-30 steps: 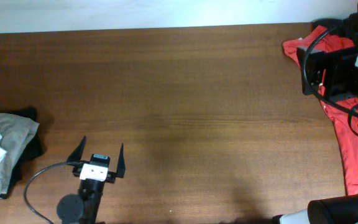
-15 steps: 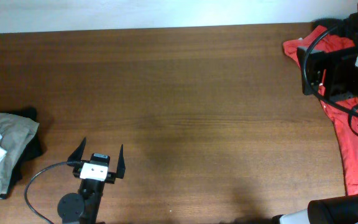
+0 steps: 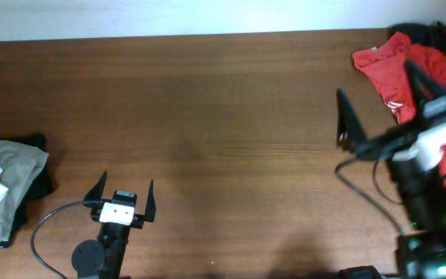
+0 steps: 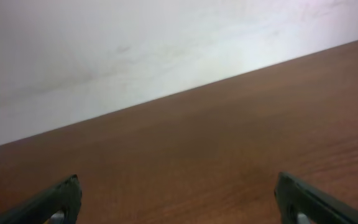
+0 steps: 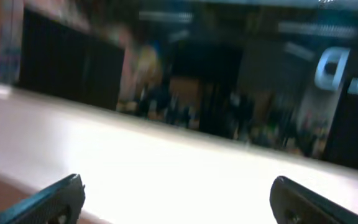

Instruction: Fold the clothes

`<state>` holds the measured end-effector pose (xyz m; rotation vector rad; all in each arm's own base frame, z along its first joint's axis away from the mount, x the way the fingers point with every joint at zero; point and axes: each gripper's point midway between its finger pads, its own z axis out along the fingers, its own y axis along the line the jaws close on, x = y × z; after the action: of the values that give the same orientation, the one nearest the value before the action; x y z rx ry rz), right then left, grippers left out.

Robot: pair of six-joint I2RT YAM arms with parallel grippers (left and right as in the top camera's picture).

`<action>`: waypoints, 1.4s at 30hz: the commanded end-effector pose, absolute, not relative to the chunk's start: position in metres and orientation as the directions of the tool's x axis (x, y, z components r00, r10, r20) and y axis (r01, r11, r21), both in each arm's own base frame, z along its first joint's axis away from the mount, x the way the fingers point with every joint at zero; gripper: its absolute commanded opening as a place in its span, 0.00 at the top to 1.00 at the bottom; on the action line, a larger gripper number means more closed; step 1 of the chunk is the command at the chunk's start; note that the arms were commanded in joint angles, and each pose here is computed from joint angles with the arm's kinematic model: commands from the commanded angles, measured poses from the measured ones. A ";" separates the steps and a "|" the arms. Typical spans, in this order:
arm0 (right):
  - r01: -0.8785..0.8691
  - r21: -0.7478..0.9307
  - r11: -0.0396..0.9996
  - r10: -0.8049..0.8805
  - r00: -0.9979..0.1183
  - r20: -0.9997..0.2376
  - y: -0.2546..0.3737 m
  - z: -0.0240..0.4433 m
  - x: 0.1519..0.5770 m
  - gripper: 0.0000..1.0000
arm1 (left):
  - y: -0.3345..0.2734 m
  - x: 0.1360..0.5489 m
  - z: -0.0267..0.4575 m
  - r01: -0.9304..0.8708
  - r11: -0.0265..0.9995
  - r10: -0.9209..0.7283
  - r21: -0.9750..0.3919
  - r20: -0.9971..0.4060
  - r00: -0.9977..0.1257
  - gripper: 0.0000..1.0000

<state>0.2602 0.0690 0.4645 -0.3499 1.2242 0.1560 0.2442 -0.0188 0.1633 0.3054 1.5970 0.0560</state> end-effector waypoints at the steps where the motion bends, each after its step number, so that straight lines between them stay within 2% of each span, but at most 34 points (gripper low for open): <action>1: -0.306 -0.175 0.936 -0.065 0.338 -0.939 0.067 0.415 0.246 0.01 | -0.017 0.244 0.162 0.154 0.964 0.223 0.217 -0.975 -0.024 0.01; 6: -0.328 -0.149 0.933 -0.074 0.229 -0.971 0.068 0.311 0.240 0.01 | -0.017 0.244 0.162 0.154 0.964 0.223 0.217 -0.975 -0.024 0.01; 11: -0.326 -0.121 0.938 -0.084 0.125 -0.989 0.064 0.230 0.235 0.01 | -0.017 0.244 0.162 0.154 0.964 0.223 0.217 -0.975 -0.024 0.01; 18: -0.329 -0.102 0.939 -0.089 0.053 -0.995 0.063 0.180 0.237 0.02 | -0.017 0.244 0.162 0.154 0.964 0.223 0.217 -0.975 -0.024 0.01; 22: -0.332 -0.083 0.940 -0.096 -0.022 -0.995 0.063 0.162 0.237 0.01 | -0.017 0.244 0.162 0.154 0.964 0.223 0.217 -0.975 -0.024 0.01; 42: -0.306 -0.083 0.948 -0.095 -0.025 -0.995 0.056 0.162 0.238 0.01 | -0.017 0.244 0.162 0.154 0.964 0.223 0.217 -0.975 -0.024 0.01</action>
<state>0.2378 0.0593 0.1636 -0.3333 1.5906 0.1783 0.2441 -0.0188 0.1637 0.3055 1.5955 0.0563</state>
